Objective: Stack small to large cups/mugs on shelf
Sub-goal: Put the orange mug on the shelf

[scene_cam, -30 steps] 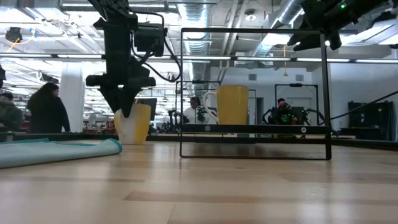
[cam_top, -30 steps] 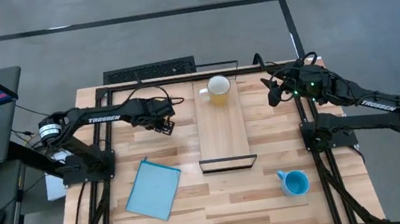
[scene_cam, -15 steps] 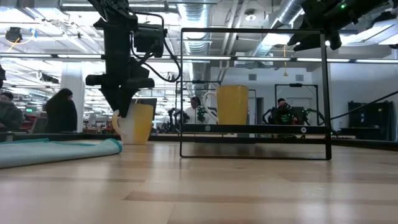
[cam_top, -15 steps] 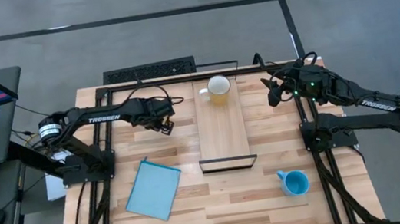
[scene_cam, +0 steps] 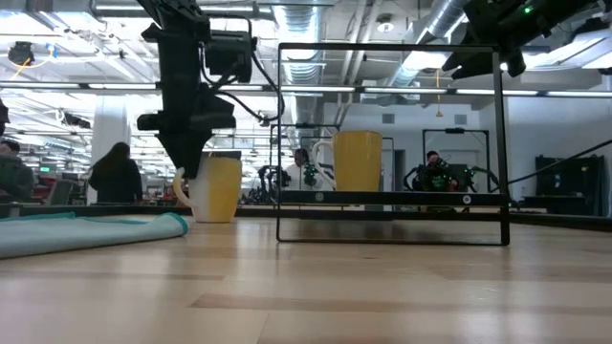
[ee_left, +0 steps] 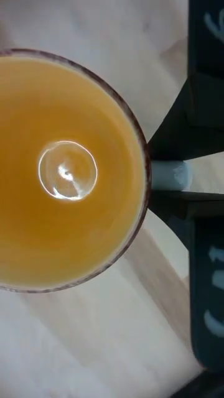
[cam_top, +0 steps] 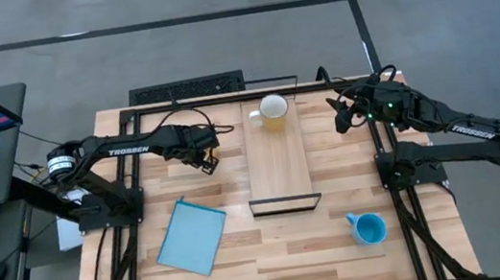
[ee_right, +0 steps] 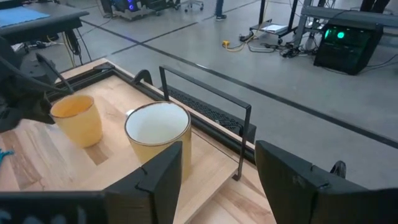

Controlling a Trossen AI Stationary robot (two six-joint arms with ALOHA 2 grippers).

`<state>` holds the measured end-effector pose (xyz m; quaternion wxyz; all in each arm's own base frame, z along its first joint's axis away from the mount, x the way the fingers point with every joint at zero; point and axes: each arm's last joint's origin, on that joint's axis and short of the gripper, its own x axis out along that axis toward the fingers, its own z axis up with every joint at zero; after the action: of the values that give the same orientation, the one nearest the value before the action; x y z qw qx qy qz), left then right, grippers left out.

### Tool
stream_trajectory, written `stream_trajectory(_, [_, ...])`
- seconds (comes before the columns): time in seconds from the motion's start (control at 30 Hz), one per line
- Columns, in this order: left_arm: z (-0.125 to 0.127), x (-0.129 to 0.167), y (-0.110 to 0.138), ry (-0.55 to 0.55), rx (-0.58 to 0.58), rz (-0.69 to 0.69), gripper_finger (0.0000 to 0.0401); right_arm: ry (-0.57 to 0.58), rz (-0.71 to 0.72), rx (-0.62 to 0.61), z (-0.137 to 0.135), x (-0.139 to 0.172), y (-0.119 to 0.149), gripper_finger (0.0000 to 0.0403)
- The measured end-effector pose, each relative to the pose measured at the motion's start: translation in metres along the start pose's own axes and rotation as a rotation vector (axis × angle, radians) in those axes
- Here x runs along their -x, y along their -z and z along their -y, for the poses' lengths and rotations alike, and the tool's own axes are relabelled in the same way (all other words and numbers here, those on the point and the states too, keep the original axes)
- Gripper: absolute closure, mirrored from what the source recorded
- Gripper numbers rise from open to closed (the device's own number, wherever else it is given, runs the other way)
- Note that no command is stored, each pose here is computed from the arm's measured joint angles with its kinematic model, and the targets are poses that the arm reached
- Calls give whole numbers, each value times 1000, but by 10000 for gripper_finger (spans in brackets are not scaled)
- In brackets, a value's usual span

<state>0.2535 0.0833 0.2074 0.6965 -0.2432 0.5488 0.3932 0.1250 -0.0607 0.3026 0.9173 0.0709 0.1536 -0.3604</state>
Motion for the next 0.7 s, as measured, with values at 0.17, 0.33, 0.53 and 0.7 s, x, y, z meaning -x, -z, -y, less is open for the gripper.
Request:
stream_trajectory(0.17, [6,23,-3,68,-28,61,353,0,0,0,0,0,0,181])
stream_trajectory(0.33, [15,57,-18,164,-80,193,353,0,0,0,0,0,0,181])
stream_trajectory(0.53, [28,92,-39,277,-189,312,353,0,0,-2,0,0,0,181])
stream_trajectory(0.7, [38,115,-49,323,-264,395,353,1,-5,0,-1,-2,0,181])
